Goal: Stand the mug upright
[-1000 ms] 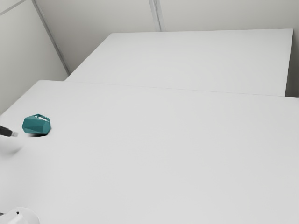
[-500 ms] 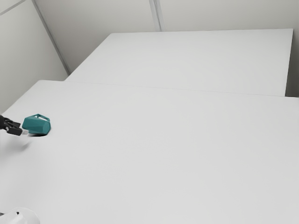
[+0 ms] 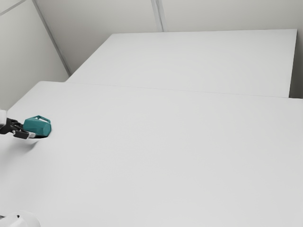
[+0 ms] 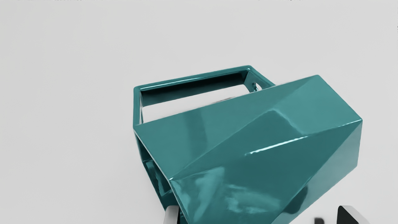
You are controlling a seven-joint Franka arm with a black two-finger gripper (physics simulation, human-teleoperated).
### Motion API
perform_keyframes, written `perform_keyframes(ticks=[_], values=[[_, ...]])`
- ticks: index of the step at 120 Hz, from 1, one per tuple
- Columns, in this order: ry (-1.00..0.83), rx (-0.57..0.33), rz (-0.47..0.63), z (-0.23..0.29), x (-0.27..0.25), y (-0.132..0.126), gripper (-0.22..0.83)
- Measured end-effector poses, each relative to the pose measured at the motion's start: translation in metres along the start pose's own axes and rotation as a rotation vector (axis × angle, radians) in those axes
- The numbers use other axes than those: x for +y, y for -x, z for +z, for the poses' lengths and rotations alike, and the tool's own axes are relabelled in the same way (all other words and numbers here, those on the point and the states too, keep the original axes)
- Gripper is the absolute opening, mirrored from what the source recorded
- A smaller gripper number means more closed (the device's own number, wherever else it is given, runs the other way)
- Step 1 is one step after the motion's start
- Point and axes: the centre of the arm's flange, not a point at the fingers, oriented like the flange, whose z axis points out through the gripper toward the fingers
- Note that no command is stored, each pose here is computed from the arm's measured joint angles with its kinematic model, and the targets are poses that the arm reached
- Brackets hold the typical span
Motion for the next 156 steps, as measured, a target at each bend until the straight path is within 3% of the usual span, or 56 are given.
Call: perform_keyframes(ticks=[32,69,86,119,156], values=[[0.010,0.003,0.027,0.010,0.004,-0.007,0.43],[0.001,0.009,0.055,0.013,0.005,-0.019,0.06],[-0.009,0.008,0.070,0.013,0.005,-0.027,-0.07],[-0.038,0.005,0.145,0.006,0.012,-0.071,-0.15],[-0.069,-0.033,0.238,-0.012,0.044,-0.132,-0.15]])
